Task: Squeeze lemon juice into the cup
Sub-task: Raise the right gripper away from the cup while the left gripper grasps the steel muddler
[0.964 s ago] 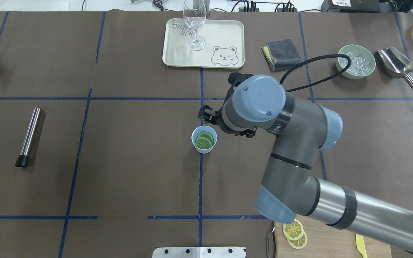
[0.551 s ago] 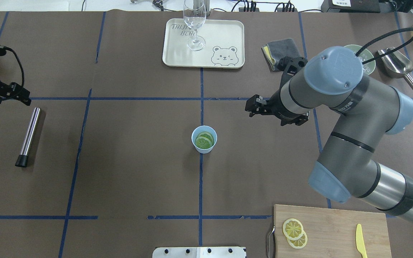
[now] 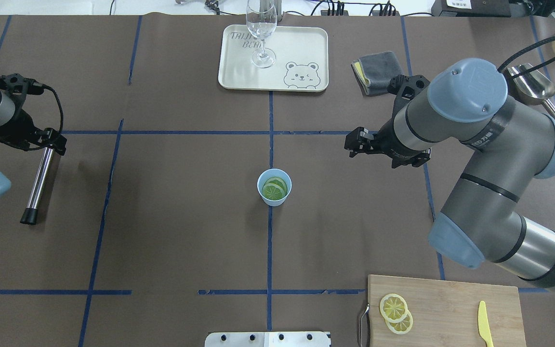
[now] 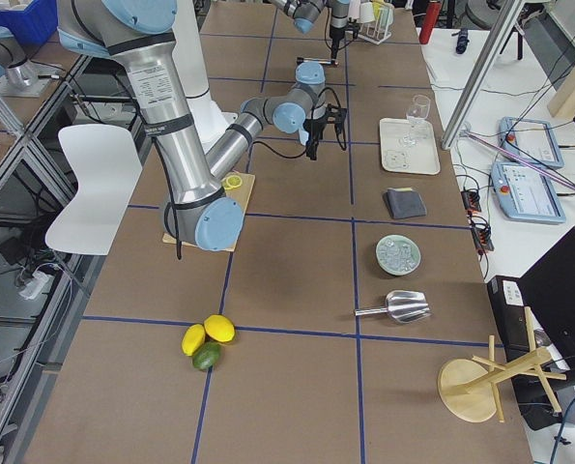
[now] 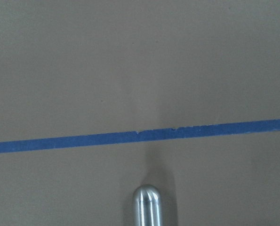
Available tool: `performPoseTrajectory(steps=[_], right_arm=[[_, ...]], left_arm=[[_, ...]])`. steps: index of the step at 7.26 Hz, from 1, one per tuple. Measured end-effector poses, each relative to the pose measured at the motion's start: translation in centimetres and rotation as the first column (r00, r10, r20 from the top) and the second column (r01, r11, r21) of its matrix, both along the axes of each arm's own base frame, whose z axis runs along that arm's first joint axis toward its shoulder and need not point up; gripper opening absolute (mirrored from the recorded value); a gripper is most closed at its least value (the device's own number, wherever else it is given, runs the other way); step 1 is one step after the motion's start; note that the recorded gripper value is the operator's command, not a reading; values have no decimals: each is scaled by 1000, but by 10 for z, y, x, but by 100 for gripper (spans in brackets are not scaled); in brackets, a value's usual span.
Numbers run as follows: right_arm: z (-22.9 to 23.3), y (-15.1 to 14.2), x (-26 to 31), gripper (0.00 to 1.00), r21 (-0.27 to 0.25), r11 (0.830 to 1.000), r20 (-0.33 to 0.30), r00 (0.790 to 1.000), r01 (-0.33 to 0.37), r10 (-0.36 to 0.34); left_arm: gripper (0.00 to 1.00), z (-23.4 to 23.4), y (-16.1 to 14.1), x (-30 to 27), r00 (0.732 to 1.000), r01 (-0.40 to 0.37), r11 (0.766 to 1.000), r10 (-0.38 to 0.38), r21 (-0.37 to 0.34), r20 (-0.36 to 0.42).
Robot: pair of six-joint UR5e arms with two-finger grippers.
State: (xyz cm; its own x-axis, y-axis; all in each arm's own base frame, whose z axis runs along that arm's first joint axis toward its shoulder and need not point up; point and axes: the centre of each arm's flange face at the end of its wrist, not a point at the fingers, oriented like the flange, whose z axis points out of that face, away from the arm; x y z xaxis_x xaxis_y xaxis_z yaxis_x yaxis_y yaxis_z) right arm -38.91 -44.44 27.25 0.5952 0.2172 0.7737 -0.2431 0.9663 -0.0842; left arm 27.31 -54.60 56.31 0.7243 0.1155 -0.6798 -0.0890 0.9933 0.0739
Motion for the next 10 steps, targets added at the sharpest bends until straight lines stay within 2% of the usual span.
performPoseTrajectory(steps=[1,2,3,7,9,10], right_arm=[[0,0,0,100,0,1000,0,1000,0,0],[0,0,-1,100,0,1000,-1,1000,0,0],[0,0,-1,100,1,1000,0,1000,0,0],[-3,1,-1,100,3,1000,4,1000,-5,5],[-4,2,0,100,1,1000,6,1000,-9,9],[-6,3,3,100,4,1000,10,1000,-12,12]], left_arm=[[73,4,3,8,1000,-14,1000,14,0,1],[14,6,5,11,1000,-21,1000,21,-1,3],[0,7,6,12,1000,-23,1000,23,-2,4],[0,6,8,10,1000,-26,1000,26,-2,-2],[0,-26,8,2,999,-14,999,15,43,-35],[0,-60,12,-3,998,-4,996,10,89,-65]])
